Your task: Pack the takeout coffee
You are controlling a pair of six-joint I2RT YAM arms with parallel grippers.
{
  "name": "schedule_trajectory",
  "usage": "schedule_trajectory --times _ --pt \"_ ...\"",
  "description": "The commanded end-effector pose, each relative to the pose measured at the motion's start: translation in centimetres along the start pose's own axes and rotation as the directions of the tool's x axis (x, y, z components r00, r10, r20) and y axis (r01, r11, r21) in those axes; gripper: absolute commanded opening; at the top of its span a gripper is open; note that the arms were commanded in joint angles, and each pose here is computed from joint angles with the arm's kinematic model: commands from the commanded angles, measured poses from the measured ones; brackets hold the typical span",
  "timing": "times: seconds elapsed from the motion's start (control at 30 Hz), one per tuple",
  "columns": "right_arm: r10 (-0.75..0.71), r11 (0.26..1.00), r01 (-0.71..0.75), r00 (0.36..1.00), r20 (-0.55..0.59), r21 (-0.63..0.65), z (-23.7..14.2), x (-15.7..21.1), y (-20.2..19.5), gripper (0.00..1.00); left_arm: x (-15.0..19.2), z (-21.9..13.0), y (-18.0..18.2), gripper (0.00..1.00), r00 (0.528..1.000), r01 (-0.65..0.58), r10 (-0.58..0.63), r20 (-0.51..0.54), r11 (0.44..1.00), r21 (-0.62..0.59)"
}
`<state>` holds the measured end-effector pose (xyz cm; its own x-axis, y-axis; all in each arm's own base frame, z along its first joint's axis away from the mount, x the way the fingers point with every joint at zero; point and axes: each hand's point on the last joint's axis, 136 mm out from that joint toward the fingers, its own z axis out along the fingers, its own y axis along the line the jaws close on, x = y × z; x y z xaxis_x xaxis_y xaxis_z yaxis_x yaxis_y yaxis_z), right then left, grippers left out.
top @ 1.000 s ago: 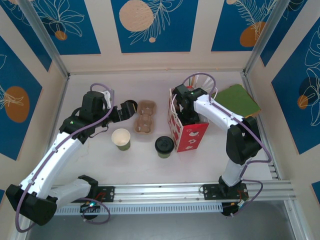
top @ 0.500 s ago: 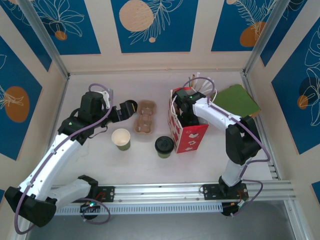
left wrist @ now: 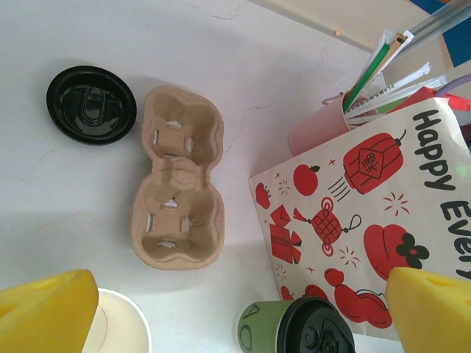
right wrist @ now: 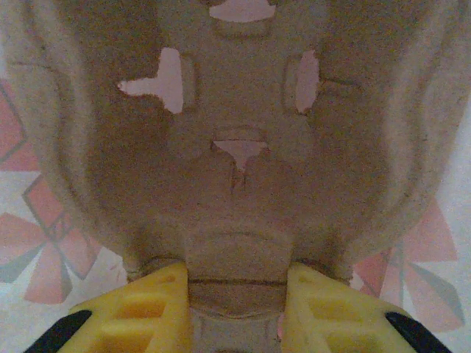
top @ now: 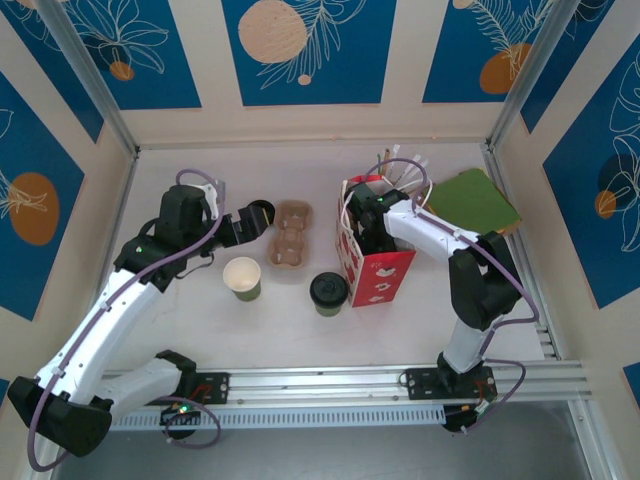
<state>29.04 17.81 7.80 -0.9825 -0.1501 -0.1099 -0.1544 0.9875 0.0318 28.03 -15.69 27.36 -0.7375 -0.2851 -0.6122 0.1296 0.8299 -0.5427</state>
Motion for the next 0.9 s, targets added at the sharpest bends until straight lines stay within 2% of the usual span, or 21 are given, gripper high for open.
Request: schedule_trajectory --times 0.0,0.37,0.87 --pt "0.014 1.0 -0.014 0.999 -0.034 0.011 0.6 0.9 -0.1 0.29 0.0 -0.5 0.4 1.0 1.0 0.012 -0.012 0.014 1.0 -0.013" --pt "0.016 1.0 -0.016 1.0 0.001 0.01 0.3 -0.1 -0.2 0.29 -0.2 -0.4 0.4 1.0 1.0 0.015 -0.014 0.015 1.0 -0.014" --pt "-0.225 0.974 0.226 0.966 0.125 0.012 -1.4 -3.4 0.4 0.29 -0.3 -0.2 0.3 1.0 1.0 0.01 -0.01 0.012 1.0 -0.015"
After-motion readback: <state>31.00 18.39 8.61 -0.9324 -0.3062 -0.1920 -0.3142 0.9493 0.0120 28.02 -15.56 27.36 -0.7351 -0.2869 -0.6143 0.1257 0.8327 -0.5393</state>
